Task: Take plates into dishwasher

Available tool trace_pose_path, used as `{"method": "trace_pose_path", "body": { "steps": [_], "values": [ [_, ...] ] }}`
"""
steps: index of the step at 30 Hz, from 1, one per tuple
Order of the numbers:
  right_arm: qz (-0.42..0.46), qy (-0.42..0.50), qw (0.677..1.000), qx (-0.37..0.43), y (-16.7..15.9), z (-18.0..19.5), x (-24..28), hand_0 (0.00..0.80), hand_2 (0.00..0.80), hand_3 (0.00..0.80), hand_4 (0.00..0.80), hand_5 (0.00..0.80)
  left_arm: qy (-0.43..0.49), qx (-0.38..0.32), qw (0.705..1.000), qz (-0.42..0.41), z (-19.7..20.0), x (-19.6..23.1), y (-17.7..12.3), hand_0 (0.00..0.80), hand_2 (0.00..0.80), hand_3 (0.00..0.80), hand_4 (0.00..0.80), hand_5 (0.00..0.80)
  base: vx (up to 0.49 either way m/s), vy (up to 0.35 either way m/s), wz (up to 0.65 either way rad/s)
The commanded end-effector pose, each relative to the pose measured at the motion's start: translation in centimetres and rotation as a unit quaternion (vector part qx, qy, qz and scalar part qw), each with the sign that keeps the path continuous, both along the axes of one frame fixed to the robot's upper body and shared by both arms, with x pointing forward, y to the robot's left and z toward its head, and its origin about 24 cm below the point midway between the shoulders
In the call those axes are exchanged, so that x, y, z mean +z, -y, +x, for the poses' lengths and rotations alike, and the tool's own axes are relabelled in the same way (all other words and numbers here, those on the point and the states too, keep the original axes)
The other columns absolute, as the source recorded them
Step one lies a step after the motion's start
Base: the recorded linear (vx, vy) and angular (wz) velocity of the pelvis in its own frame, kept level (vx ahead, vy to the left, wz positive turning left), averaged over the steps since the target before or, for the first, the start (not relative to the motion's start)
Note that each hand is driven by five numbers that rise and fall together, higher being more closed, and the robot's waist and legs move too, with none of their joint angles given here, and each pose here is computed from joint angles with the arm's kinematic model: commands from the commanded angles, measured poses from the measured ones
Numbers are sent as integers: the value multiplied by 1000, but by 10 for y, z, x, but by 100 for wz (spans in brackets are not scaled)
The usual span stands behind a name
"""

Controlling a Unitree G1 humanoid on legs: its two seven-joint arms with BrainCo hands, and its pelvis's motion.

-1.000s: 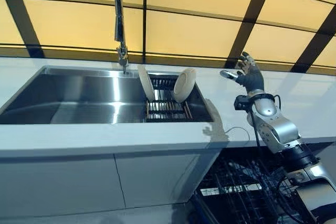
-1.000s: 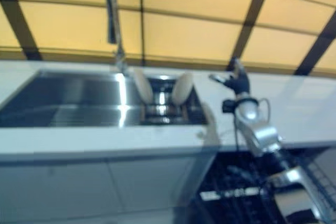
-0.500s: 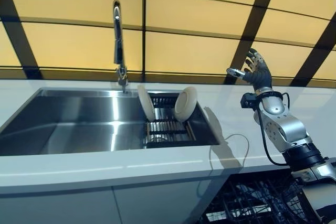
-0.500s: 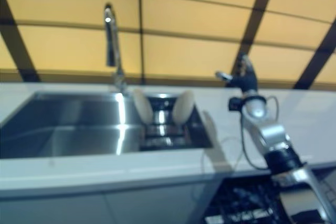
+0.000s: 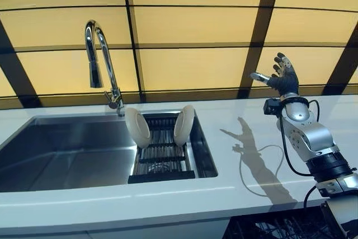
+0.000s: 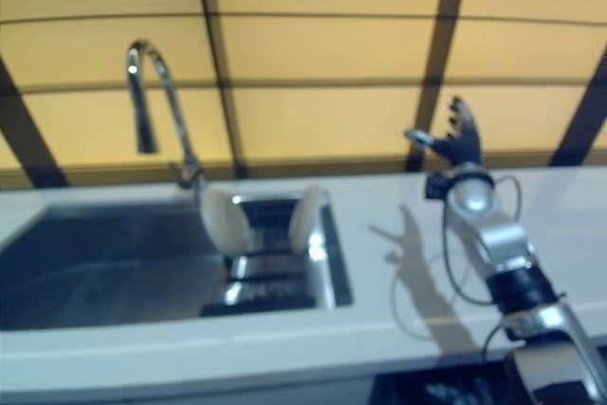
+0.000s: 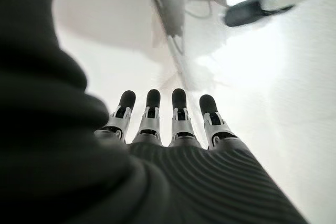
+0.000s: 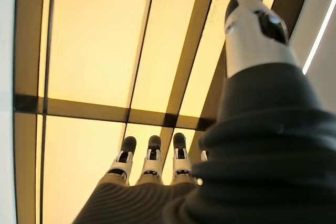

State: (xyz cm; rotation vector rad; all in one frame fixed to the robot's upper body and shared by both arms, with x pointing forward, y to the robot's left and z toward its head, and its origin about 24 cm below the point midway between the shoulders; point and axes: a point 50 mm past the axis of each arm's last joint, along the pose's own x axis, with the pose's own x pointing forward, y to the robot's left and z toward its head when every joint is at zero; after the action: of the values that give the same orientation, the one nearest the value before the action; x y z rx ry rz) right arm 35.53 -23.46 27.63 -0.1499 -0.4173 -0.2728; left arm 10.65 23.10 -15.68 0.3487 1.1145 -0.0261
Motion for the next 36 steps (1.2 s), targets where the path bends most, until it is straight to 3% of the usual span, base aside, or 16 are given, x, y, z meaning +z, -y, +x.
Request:
{"method": "trace_pose_path", "body": {
  "steps": [1,7,16,27,36],
  "values": [
    [-26,77,995,55,-27,-9,35,0,0,0,0,0,38,-27,999,27,6,11,-24,0,0,0,0,0,217,-292,-10],
    [-28,80,995,46,-29,-14,31,0,0,0,0,0,67,-44,997,22,26,17,-19,0,0,0,0,0,165,-179,3],
    [-30,75,996,37,-33,-7,26,0,0,0,0,0,39,-28,998,33,14,11,-17,0,0,0,0,0,172,74,13],
    [-46,50,997,37,-12,-8,18,0,0,0,0,0,37,-33,998,28,17,10,-13,0,0,0,0,0,121,263,-37],
    [-25,50,998,39,3,-12,9,0,0,0,0,0,56,-15,997,60,31,21,-35,0,0,0,0,0,36,170,-16]
  ]
}}
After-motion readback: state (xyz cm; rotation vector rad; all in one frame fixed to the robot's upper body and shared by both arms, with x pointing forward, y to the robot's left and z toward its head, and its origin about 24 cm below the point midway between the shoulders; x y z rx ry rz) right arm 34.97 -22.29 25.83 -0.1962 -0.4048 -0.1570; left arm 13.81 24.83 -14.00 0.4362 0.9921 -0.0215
